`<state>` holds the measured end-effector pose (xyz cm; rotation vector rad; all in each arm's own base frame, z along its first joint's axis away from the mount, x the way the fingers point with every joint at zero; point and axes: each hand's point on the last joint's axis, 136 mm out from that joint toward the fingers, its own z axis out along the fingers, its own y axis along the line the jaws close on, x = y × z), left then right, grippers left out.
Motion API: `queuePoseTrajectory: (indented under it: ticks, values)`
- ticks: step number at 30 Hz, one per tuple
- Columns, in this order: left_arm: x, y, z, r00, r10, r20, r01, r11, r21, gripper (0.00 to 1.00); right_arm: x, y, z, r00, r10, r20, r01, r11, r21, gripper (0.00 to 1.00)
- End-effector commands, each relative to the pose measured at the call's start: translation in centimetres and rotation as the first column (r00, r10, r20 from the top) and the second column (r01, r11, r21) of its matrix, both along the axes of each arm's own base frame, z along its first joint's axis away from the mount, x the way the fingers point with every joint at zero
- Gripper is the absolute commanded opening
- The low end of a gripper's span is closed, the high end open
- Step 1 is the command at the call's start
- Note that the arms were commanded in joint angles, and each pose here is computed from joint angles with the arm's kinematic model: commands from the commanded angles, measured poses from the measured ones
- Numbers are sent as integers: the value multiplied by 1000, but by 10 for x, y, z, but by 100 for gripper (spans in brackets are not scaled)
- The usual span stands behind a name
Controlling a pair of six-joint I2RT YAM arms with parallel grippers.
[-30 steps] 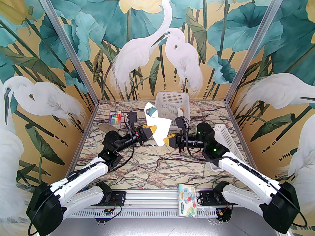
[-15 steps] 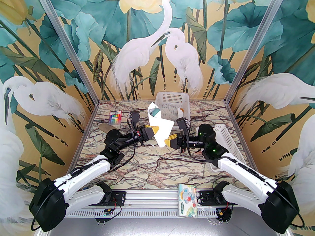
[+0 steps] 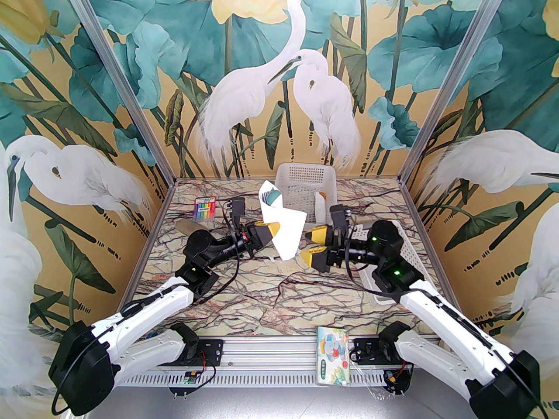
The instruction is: Place the utensils on the paper napkin and roll it up
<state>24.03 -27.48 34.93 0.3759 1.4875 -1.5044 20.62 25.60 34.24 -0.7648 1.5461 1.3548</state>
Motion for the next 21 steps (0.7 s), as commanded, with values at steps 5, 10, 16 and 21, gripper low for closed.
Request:
queuePoseTrajectory:
  ticks: [5, 10, 16, 21]
  values:
    - [-13, 5, 27, 996, -15, 84, 19, 999, -46, 0, 39, -1, 61, 991, -135, 21, 130, 978, 162, 86]
    - [-17, 8, 35, 995, -15, 101, 21, 998, -59, 0, 47, 5, 66, 993, -117, 12, 112, 975, 191, 62]
    - [-22, 7, 45, 992, -37, 124, 46, 997, -66, 0, 50, 7, 69, 994, -105, 15, 100, 974, 204, 8]
    - [-29, 8, 58, 985, -60, 160, 75, 993, -91, 0, 51, 8, 68, 995, -97, 26, 89, 974, 206, 0]
